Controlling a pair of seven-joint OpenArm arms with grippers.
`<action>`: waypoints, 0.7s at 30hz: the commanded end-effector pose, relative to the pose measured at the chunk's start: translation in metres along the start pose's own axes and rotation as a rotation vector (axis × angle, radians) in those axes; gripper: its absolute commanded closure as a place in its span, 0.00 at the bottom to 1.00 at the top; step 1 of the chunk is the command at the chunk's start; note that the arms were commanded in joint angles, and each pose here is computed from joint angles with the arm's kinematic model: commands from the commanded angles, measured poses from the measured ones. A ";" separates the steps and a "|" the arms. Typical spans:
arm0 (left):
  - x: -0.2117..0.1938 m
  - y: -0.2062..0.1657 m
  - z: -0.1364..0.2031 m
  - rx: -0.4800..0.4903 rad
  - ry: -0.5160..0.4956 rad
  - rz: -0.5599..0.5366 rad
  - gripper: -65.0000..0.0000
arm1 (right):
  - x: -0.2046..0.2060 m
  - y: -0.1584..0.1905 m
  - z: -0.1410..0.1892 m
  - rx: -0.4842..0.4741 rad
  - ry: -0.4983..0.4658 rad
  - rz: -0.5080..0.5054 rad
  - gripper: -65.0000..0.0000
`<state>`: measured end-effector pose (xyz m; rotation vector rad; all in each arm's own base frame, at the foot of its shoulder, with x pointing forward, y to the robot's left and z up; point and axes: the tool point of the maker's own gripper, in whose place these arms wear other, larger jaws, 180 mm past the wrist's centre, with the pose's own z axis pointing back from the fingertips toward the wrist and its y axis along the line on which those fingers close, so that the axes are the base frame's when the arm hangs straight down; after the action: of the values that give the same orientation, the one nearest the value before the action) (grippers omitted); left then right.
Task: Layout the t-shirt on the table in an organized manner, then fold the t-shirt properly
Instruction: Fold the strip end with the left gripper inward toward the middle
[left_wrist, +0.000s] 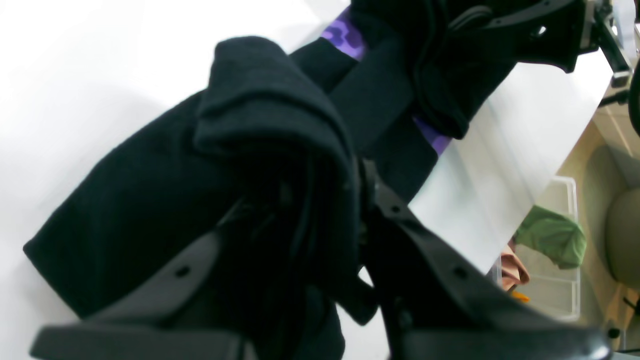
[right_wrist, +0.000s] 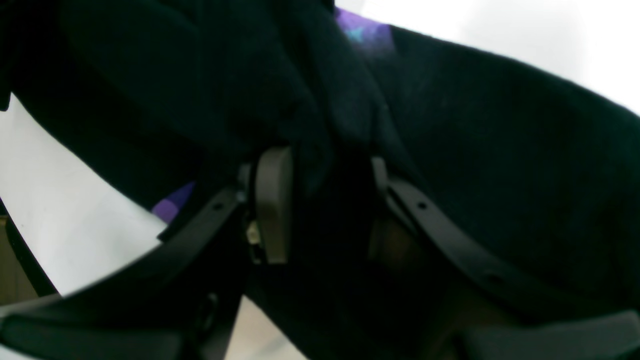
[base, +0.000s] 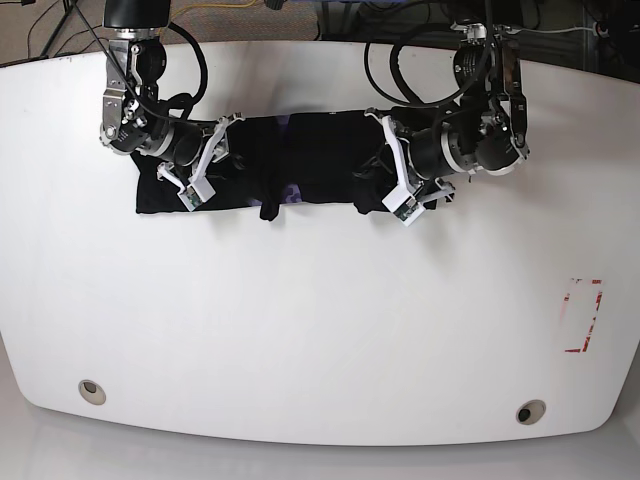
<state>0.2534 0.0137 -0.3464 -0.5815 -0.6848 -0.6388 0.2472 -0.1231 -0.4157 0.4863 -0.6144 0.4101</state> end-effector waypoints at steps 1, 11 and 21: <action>0.024 -0.002 0.002 -0.010 -0.077 -0.019 0.90 | -0.006 -0.006 0.002 -0.024 0.041 0.008 0.70; 0.038 -0.007 -0.002 -0.022 -0.110 -0.019 0.90 | -0.006 -0.006 0.002 -0.024 0.041 0.008 0.70; 0.040 -0.016 -0.006 -0.048 -0.097 -0.033 0.51 | -0.005 -0.006 0.002 -0.025 0.039 0.010 0.70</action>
<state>0.2650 -0.0096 -0.3289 -0.6288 -0.7374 -0.6533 0.2472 -0.1231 -0.4156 0.4865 -0.6148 0.4102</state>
